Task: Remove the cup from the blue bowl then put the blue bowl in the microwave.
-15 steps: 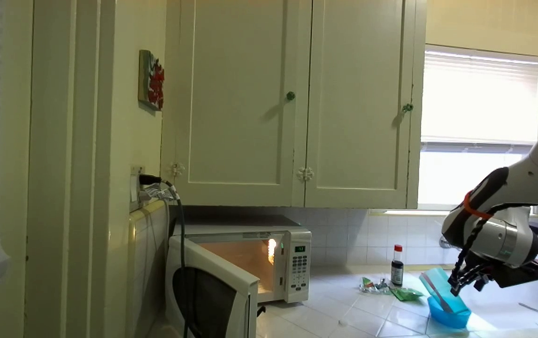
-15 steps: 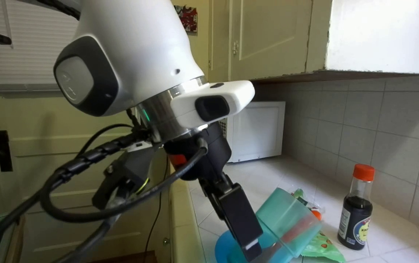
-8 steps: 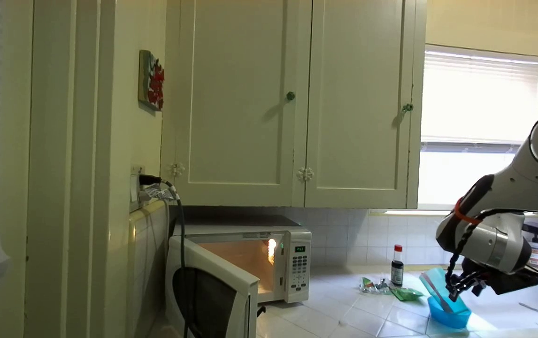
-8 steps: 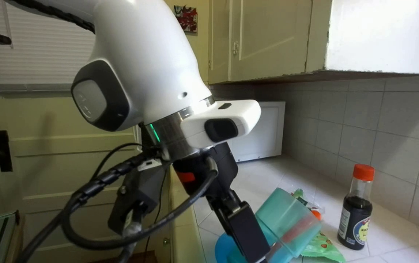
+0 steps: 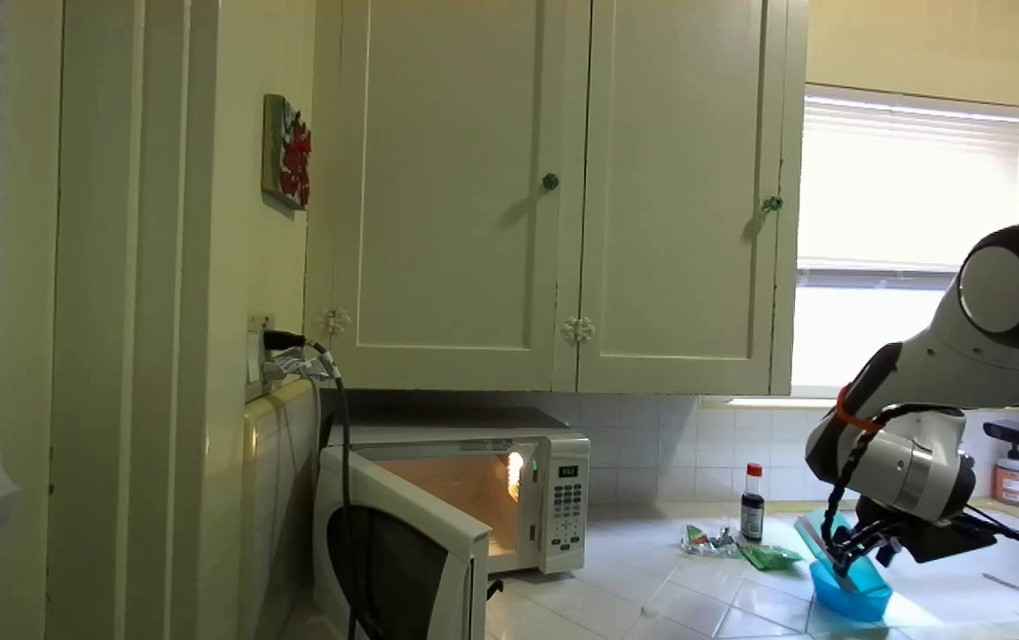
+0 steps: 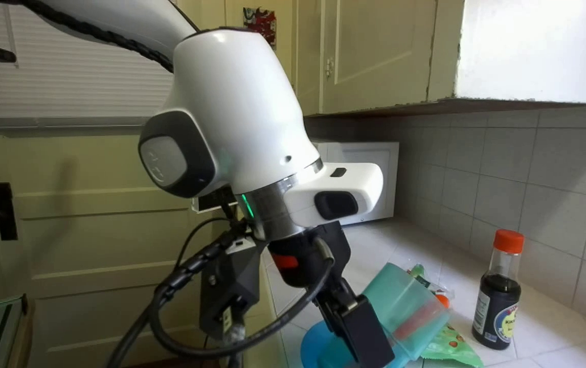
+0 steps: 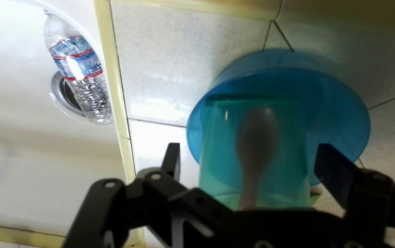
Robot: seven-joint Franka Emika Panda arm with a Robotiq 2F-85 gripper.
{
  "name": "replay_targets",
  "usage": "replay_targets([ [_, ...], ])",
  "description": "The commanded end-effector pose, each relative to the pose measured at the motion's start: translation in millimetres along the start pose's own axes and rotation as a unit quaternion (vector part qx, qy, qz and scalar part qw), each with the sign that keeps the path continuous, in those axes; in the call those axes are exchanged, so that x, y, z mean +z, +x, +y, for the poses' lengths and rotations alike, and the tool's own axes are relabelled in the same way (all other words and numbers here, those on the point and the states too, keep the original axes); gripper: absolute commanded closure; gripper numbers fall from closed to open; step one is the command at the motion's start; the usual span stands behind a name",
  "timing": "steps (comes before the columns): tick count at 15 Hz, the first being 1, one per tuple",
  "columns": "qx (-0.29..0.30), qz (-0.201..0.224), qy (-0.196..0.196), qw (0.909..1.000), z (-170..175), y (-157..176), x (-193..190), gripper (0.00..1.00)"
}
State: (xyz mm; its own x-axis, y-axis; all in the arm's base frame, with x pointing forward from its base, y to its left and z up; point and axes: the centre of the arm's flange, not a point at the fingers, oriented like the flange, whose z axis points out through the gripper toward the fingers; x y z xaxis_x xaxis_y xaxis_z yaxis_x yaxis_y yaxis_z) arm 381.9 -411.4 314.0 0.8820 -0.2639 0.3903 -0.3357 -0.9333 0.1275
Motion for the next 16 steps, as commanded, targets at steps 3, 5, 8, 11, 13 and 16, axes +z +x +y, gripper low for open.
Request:
replay_targets([
  [3, -0.009, -0.003, -0.005, 0.9999, 3.1, 3.2, 23.5, 0.27],
  [5, -0.012, -0.002, -0.005, 0.9999, 1.5, 3.4, 23.2, 0.42],
  [8, -0.014, 0.004, -0.010, 0.9998, 0.0, 3.7, 17.2, 0.46],
  [11, -0.019, 0.022, -0.010, 0.9995, -4.1, 0.7, -10.4, 0.46],
  [13, -0.021, 0.036, -0.003, 0.9991, -6.3, -1.5, -33.8, 0.46],
  [16, -0.006, 0.066, 0.020, 0.9976, -13.1, -0.3, -67.0, 0.46],
])
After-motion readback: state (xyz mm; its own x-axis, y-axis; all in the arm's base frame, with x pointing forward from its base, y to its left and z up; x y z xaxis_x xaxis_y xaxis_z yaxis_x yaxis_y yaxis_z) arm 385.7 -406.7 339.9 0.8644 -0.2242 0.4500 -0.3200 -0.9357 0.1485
